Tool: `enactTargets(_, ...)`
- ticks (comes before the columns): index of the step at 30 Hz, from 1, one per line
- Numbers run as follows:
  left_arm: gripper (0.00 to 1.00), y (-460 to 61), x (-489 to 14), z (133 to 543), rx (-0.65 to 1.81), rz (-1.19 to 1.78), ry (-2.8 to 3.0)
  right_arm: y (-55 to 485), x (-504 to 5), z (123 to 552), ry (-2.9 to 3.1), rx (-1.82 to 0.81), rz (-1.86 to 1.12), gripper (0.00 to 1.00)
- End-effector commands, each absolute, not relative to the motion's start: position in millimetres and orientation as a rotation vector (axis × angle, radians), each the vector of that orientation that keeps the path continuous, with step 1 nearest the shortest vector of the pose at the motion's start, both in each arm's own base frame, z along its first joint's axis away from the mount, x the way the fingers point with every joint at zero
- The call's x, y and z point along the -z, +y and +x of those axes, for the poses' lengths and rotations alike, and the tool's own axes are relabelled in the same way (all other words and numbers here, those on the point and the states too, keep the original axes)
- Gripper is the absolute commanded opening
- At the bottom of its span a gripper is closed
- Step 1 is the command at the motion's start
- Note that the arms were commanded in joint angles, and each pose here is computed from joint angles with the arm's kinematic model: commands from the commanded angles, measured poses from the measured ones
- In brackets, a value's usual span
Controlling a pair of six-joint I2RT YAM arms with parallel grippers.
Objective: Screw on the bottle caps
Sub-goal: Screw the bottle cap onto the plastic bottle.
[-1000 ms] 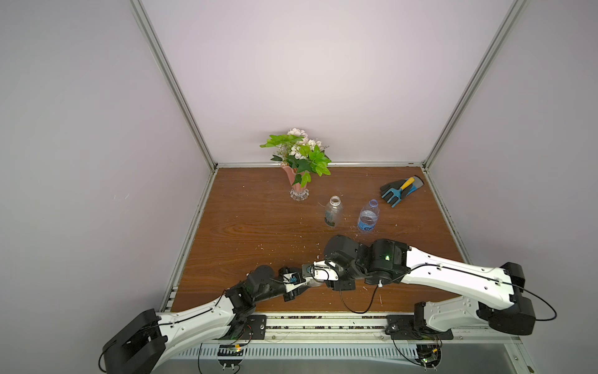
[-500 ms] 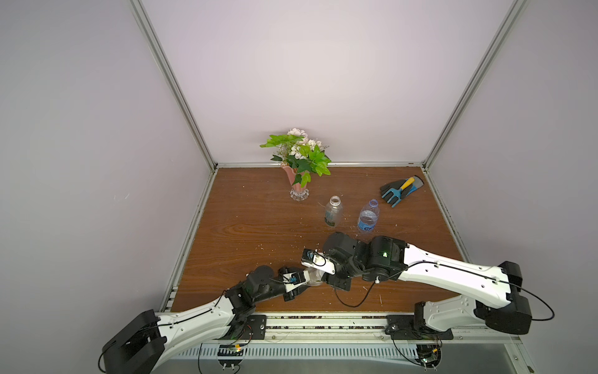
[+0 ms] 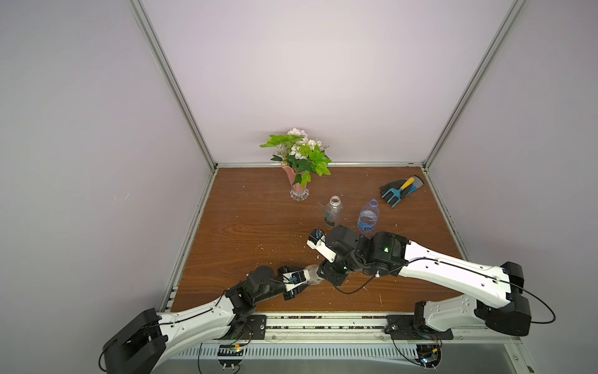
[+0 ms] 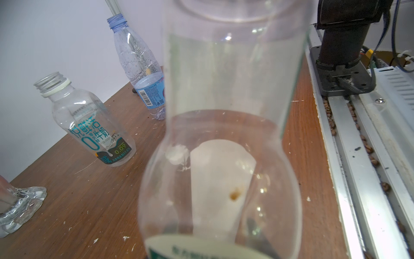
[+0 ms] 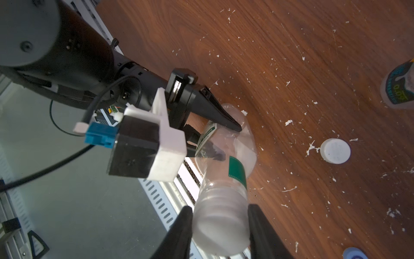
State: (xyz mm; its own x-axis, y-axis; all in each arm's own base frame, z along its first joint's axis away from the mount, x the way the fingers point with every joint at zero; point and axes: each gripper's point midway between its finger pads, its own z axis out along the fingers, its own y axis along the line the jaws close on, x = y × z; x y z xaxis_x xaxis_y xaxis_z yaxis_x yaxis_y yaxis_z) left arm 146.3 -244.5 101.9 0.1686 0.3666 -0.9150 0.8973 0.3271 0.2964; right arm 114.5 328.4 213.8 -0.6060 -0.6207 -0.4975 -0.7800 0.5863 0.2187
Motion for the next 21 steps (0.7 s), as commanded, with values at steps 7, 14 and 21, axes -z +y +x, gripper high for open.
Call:
enactTargets(7, 0.44, -256.4, -165.5, 152.5, 0.604, 1.134, 1.213, 318.3, -265.7, 128.8, 2.2, -0.552, -1.182, 0.62)
enactTargets(14, 0.45, -262.0, -160.1, 143.4, 0.65, 1.192, 1.201, 298.1, -295.7, 104.7, 1.587, -0.482, -1.631, 0.88)
enactTargets(21, 0.45, -268.4, -157.2, 138.3, 0.696, 1.234, 1.205, 290.8, -278.4, 87.7, 1.237, -0.348, -1.972, 0.81)
